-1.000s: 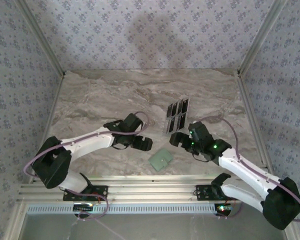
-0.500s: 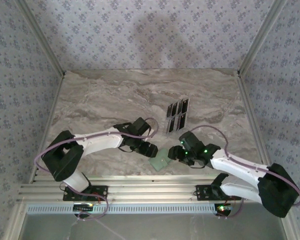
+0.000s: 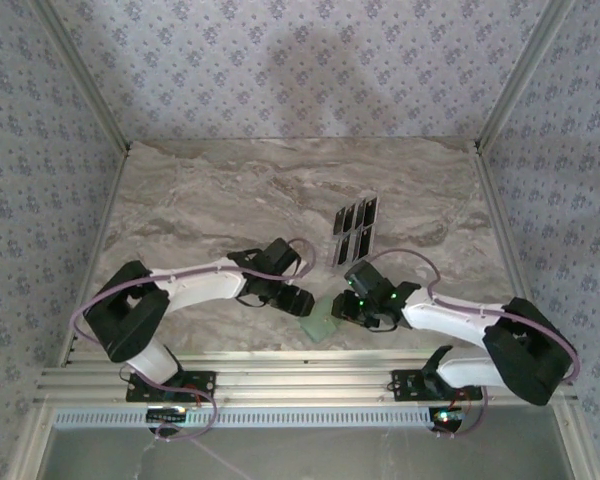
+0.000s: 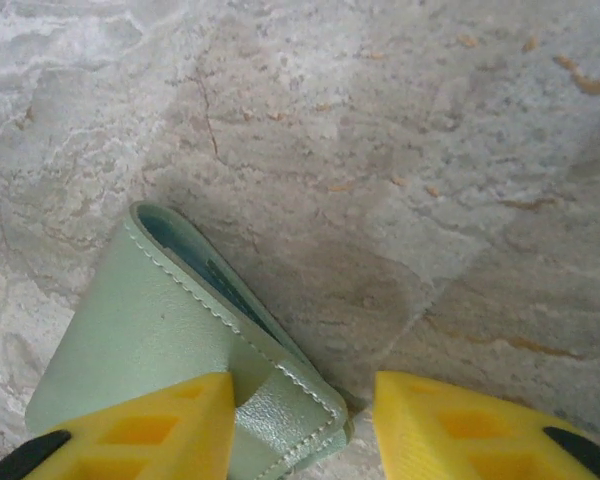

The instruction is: Put the credit cards into the card holder

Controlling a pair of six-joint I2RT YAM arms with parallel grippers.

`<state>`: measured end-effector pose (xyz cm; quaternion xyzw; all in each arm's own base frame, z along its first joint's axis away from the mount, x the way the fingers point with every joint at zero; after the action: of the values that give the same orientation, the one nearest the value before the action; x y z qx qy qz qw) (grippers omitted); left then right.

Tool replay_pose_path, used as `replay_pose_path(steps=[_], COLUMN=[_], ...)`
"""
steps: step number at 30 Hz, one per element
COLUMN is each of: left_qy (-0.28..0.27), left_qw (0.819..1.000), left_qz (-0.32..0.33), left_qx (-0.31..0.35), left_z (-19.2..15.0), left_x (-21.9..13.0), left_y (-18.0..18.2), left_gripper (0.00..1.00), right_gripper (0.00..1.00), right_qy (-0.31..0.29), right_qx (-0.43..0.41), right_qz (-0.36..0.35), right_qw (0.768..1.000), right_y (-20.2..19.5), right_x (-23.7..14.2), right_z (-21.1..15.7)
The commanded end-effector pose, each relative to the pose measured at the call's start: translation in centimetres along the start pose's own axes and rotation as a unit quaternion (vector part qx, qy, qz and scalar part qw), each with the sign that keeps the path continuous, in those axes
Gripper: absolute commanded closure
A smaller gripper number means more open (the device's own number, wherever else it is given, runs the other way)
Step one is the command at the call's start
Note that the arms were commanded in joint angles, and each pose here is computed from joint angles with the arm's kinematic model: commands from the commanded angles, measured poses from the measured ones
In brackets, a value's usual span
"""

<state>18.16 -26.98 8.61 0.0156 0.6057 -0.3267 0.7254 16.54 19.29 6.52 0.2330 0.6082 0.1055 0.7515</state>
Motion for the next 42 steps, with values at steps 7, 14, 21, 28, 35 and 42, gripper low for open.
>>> replay_pose_path(steps=[7,14,21,28,35,42], left_qy=[-0.044,-0.055,-0.059,-0.071,-0.066,-0.058], left_qw=[0.998,0.994,0.991,0.99,0.988,0.988], left_qz=[-0.001,-0.012,-0.011,-0.018,-0.06,-0.079], left_qx=[-0.042,-0.092,-0.116,-0.123,-0.123,-0.122], left_z=[-0.7,-1.7,-2.1,-1.6,-1.7,-2.0], left_x=[-2.2,-3.0,-2.6,-2.6,-2.0,-1.8], left_y=[2.2,3.7,4.4,4.7,4.0,3.6], left_gripper=[0.21,0.22,0.23,0.28,0.37,0.44], right_gripper=[0.95,1.0,1.0,1.0,1.0,1.0], right_qy=[-0.013,-0.012,-0.01,-0.004,-0.003,0.0], right_qx=[-0.022,-0.031,-0.033,-0.032,-0.033,-0.035], right_qz=[0.071,0.072,0.062,0.054,0.051,0.051], right_qw=[0.997,0.997,0.997,0.998,0.998,0.998], right_y=[4.8,7.5,8.4,8.0,7.9,7.8], right_x=[1.2,2.8,4.7,5.3,5.4,5.5], right_z=[1.9,3.2,4.0,3.8,3.8,3.7])
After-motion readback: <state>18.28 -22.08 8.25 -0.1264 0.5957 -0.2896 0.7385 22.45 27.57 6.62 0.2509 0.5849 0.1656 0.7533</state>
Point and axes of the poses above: each hand's point on the last joint's axis, 136 mm out from that joint toward the fingers, its own x axis out along the fingers, its own y axis along the line the jaws close on, z = x × y, the point moved 5 cm from there along -x, back along the fingers, and after that the axes turned 1 degree about x, right-handed, at the moved point
